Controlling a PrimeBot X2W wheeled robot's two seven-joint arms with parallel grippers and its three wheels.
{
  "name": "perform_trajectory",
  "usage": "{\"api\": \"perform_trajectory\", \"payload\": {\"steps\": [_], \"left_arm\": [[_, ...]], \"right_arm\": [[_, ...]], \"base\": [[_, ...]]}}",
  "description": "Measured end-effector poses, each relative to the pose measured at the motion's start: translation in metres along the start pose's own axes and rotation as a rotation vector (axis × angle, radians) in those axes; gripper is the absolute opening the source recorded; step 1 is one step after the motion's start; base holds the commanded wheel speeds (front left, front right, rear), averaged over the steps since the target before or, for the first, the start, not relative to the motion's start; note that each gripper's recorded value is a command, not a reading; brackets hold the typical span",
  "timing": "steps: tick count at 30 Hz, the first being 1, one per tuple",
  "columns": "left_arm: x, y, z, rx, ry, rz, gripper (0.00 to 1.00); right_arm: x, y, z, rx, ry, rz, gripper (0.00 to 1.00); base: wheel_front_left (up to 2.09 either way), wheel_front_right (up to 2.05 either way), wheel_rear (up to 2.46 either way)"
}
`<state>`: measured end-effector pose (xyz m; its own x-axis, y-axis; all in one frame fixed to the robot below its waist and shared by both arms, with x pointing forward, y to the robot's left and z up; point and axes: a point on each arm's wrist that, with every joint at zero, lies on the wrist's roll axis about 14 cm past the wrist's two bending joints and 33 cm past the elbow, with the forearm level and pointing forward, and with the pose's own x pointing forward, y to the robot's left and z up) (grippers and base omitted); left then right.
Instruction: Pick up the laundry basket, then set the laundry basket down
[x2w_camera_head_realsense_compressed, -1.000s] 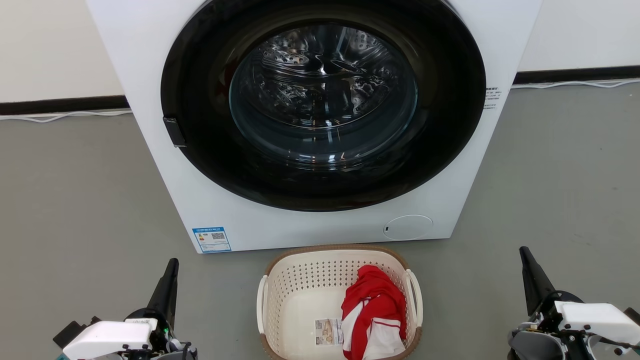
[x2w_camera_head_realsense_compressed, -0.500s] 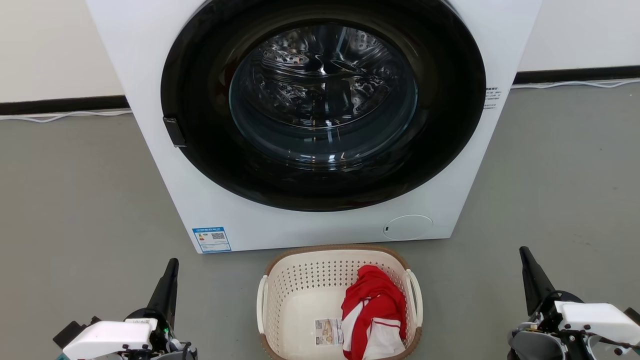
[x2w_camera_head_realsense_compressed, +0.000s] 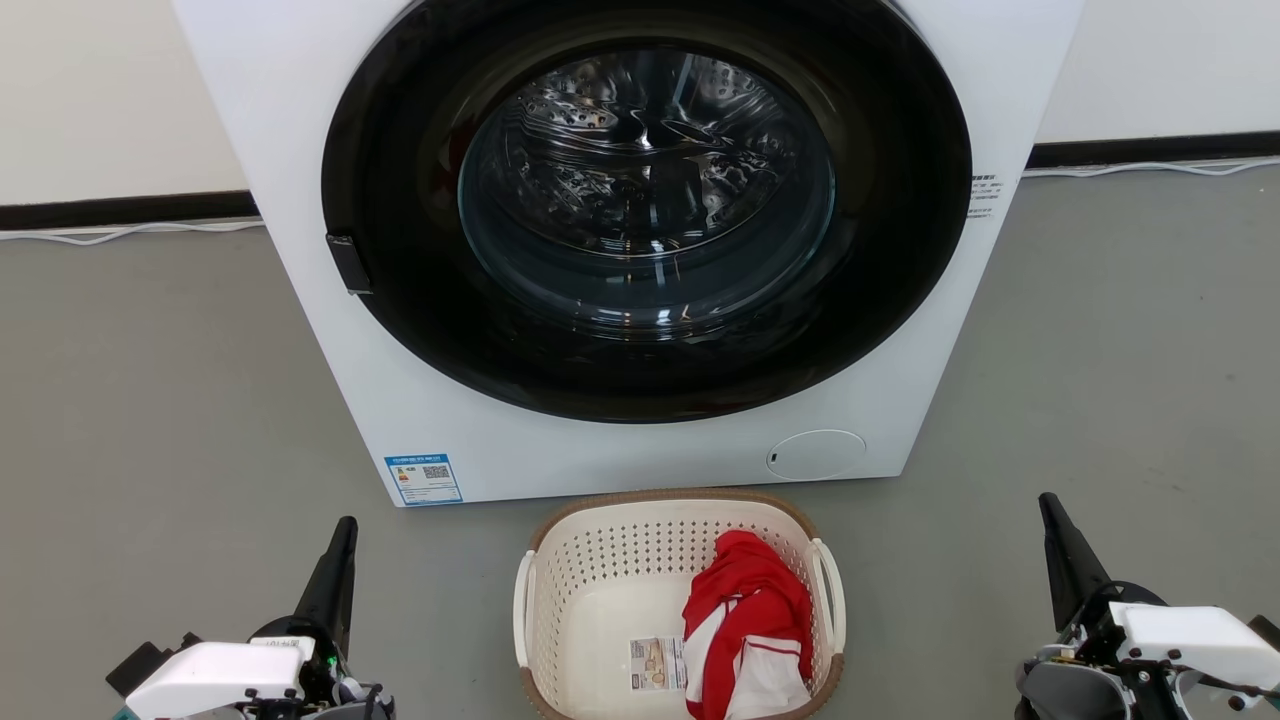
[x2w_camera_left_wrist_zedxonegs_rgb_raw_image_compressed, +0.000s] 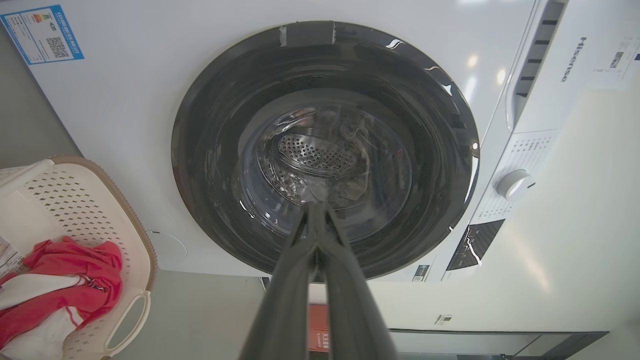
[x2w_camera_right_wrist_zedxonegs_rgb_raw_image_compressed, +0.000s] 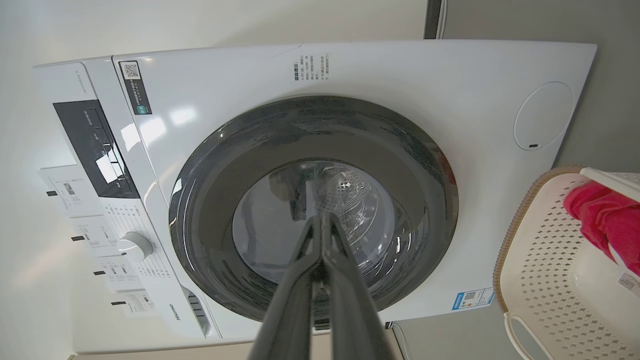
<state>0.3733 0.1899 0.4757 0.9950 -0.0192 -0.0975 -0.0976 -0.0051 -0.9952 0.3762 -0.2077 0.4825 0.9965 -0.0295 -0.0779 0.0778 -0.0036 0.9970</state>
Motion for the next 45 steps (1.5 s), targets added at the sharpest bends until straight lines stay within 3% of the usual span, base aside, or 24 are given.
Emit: {"api": "perform_trajectory", "payload": {"steps": [25, 26, 31, 45], "left_arm": [[0.0, 0.0, 0.0, 0.0, 0.0, 0.0, 0.0], [-0.001, 0.002, 0.0, -0.001, -0.001, 0.007, 1.0], [-0.014, 0.032, -0.002, -0.014, -0.006, 0.094, 1.0], [-0.015, 0.032, -0.002, 0.007, -0.027, 0.093, 1.0]], "right_arm": [[0.0, 0.0, 0.0, 0.0, 0.0, 0.0, 0.0], [-0.001, -0.002, 0.0, 0.0, 0.0, -0.007, 1.0], [-0.014, -0.03, -0.002, 0.009, 0.0, -0.087, 1.0], [-0.012, -0.025, -0.004, -0.043, -0.011, -0.076, 1.0]], "base": [[0.0, 0.0, 0.0], [0.0, 0.0, 0.0], [0.0, 0.0, 0.0], [0.0, 0.0, 0.0]]}}
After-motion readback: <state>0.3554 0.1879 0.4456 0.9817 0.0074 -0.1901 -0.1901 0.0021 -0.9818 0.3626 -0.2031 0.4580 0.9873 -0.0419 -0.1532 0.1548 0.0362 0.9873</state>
